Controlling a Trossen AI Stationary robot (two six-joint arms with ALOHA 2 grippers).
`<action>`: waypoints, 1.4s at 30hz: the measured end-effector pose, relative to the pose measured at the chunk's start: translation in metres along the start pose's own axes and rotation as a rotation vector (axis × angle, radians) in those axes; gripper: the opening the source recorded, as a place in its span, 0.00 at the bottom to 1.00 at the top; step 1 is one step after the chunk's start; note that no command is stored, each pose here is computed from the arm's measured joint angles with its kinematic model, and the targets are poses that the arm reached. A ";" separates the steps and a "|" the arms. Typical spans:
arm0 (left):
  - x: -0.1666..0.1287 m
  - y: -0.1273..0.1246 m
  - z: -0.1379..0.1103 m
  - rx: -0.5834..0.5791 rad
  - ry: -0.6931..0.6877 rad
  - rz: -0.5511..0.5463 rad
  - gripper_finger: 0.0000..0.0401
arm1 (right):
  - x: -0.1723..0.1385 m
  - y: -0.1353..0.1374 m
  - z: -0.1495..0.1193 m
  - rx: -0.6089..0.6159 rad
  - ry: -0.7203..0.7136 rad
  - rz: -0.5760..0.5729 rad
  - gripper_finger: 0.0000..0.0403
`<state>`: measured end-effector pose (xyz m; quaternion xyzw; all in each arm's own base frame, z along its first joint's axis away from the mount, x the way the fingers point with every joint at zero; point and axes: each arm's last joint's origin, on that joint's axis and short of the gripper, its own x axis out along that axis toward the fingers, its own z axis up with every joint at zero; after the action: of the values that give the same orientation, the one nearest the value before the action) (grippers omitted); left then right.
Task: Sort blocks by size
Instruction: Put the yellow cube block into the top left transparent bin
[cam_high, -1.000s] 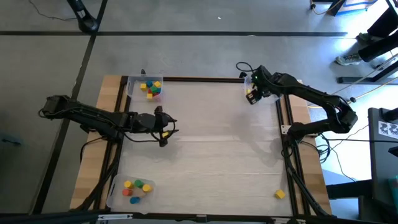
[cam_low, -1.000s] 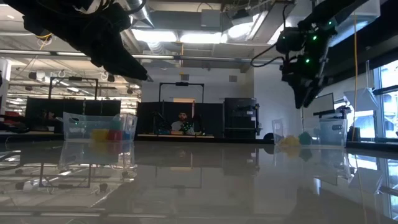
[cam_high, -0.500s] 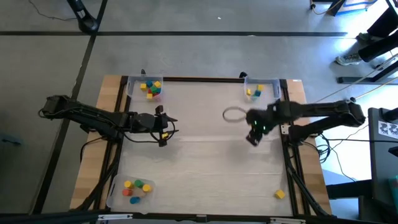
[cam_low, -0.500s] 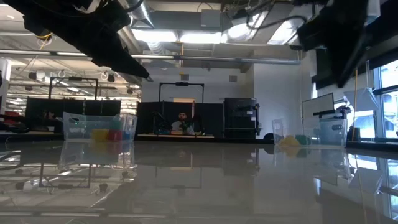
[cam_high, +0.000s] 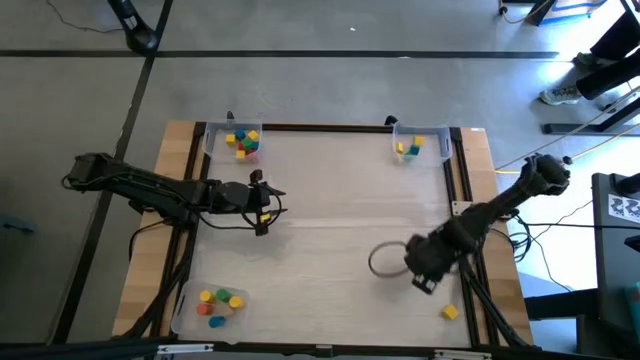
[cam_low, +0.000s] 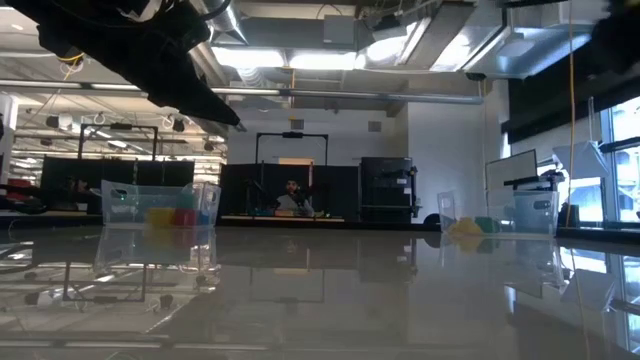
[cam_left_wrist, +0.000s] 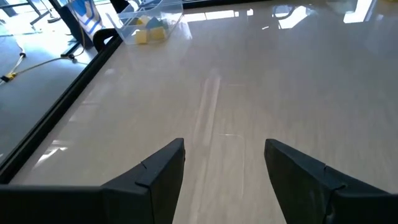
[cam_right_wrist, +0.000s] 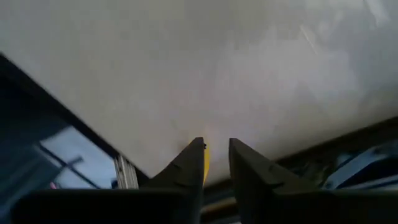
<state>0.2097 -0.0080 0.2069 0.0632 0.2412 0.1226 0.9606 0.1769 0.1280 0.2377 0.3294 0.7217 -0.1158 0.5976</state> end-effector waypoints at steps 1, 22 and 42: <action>0.000 0.000 0.000 0.000 0.000 0.000 0.52 | 0.005 0.004 -0.005 -0.008 0.023 -0.009 0.16; 0.000 0.000 0.000 0.023 0.000 0.000 0.52 | 0.100 0.042 -0.045 -0.164 0.341 -0.161 0.01; 0.000 0.000 0.000 0.027 0.000 0.000 0.52 | 0.103 0.045 0.011 -0.248 0.294 -0.064 0.01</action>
<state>0.2098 -0.0080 0.2068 0.0763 0.2429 0.1192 0.9597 0.2059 0.1905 0.1481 0.2432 0.8202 0.0045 0.5177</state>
